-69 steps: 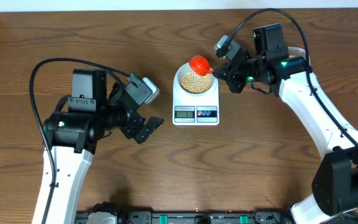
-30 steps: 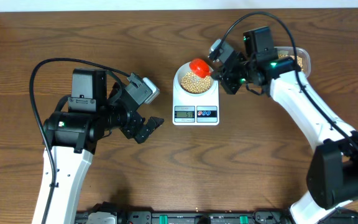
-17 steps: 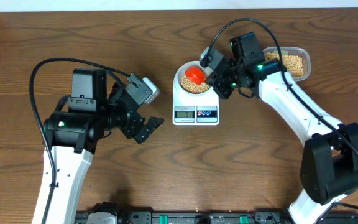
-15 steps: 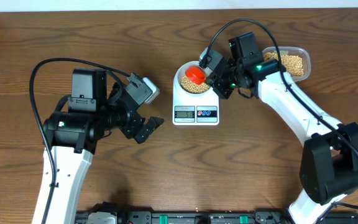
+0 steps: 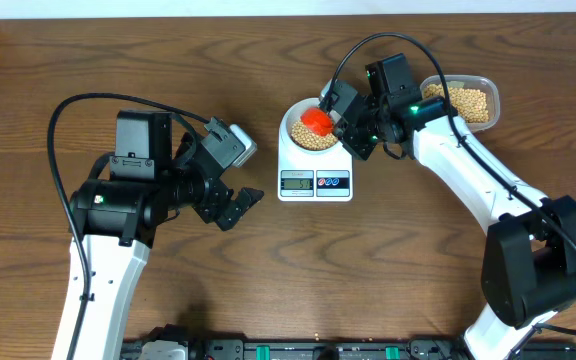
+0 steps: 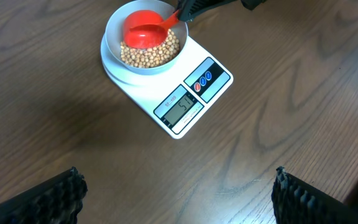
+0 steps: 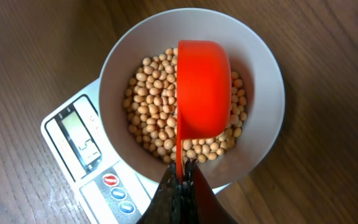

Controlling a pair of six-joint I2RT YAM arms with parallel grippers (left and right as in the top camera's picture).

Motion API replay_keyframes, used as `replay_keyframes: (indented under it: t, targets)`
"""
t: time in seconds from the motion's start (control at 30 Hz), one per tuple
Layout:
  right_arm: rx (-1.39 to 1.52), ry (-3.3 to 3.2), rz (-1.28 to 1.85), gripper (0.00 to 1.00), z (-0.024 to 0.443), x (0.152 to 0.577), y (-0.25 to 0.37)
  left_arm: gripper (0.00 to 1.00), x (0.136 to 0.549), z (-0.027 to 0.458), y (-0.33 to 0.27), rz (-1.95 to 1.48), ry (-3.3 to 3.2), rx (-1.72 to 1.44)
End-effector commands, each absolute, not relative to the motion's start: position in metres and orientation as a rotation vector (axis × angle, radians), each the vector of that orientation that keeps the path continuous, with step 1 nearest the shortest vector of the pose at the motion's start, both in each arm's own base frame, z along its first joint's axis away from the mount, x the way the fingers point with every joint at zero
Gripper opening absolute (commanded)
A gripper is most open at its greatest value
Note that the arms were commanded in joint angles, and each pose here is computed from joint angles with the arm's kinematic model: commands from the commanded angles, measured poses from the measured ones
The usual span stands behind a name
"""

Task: Scoop item into bowl and weigh 50g on scale
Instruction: 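Tilt the red scoop with the right gripper to pour soybeans into bowl, then hold the red scoop over the bowl, shaking out a few soybeans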

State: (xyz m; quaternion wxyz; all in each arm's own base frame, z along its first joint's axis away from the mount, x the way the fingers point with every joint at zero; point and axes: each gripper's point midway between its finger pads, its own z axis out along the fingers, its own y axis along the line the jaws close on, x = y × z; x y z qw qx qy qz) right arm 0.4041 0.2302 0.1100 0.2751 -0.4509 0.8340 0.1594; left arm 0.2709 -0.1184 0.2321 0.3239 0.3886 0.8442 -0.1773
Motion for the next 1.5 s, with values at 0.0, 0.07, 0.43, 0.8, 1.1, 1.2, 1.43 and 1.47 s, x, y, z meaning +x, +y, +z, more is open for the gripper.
replay_keyframes:
  t: [0.0,0.07,0.43,0.8,1.1,1.2,1.43,1.47]
  targets:
    - [-1.246,2.253,0.449,0.01,0.1,0.397,0.235,0.98,0.273,0.244,-0.12,-0.473,2.188,1.011]
    - [-1.246,2.254,0.449,0.01,0.1,0.397,0.235,0.98,0.273,0.244,-0.12,-0.473,2.188,1.011]
    - [-1.272,2.249,0.577,0.01,0.102,0.381,0.247,0.98,0.273,0.244,-0.12,-0.473,2.188,1.011]
    - [-1.112,2.322,0.725,0.01,0.109,0.38,0.248,0.98,0.273,0.244,-0.12,-0.473,2.188,1.011]
    - [-0.982,2.337,0.851,0.01,0.118,0.388,0.236,0.98,0.273,0.244,-0.12,-0.473,2.188,1.011]
    - [-0.93,2.34,0.896,0.01,0.122,0.392,0.229,0.98,0.273,0.244,-0.12,-0.473,2.188,1.011]
    - [-0.867,2.321,0.978,0.01,0.13,0.397,0.218,0.98,0.273,0.244,-0.12,-0.473,2.188,1.011]
    - [-0.863,2.319,0.986,0.01,0.131,0.397,0.218,0.98,0.273,0.244,-0.12,-0.473,2.188,1.011]
